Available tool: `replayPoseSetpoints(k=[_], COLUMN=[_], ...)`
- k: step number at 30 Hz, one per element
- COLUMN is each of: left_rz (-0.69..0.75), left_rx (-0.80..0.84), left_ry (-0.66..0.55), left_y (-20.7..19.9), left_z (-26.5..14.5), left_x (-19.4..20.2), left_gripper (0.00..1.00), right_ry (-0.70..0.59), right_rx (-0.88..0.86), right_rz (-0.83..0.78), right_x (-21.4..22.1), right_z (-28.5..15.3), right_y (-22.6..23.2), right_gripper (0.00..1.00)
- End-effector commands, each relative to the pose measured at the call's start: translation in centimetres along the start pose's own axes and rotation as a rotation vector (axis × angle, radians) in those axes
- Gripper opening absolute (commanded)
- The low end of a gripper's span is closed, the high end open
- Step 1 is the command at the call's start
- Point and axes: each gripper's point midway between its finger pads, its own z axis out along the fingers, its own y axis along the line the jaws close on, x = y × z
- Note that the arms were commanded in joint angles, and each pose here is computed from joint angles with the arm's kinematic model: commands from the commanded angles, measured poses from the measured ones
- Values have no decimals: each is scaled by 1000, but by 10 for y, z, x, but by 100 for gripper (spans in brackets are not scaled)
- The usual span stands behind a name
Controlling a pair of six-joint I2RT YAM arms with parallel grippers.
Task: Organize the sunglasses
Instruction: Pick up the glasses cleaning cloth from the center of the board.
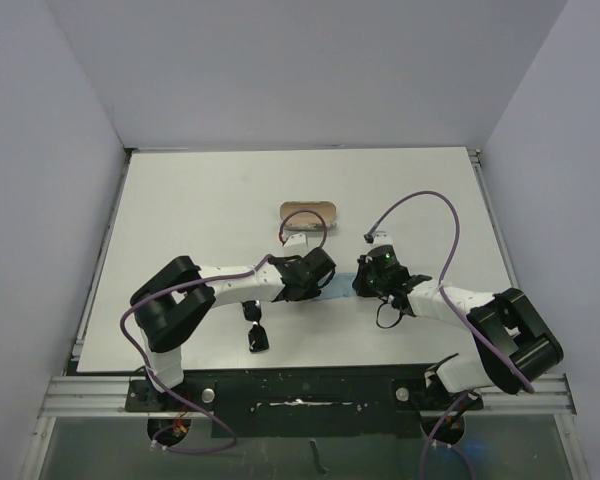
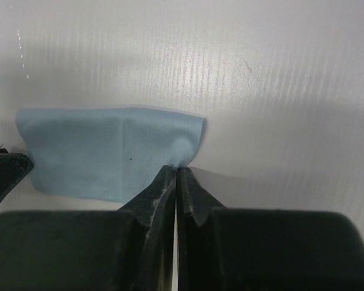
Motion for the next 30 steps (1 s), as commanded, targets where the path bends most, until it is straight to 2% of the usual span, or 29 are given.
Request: replayPoseSetpoints(k=[1,12,30], left_rz=[-20,-25,-25], left_rx=[50,77,57], left_ry=[54,67,66], left_y=[-17,-28,-24], left_z=[1,1,5], left_x=[12,16,18], left_gripper=[25,25,16], right_ry=[-8,-11,-9], right_rx=[-1,0,2], right_rz=[3,4,4], right_x=[2,2,4], right_z=[0,-1,-1], right_y=[0,0,-1], right_gripper=[0,0,0])
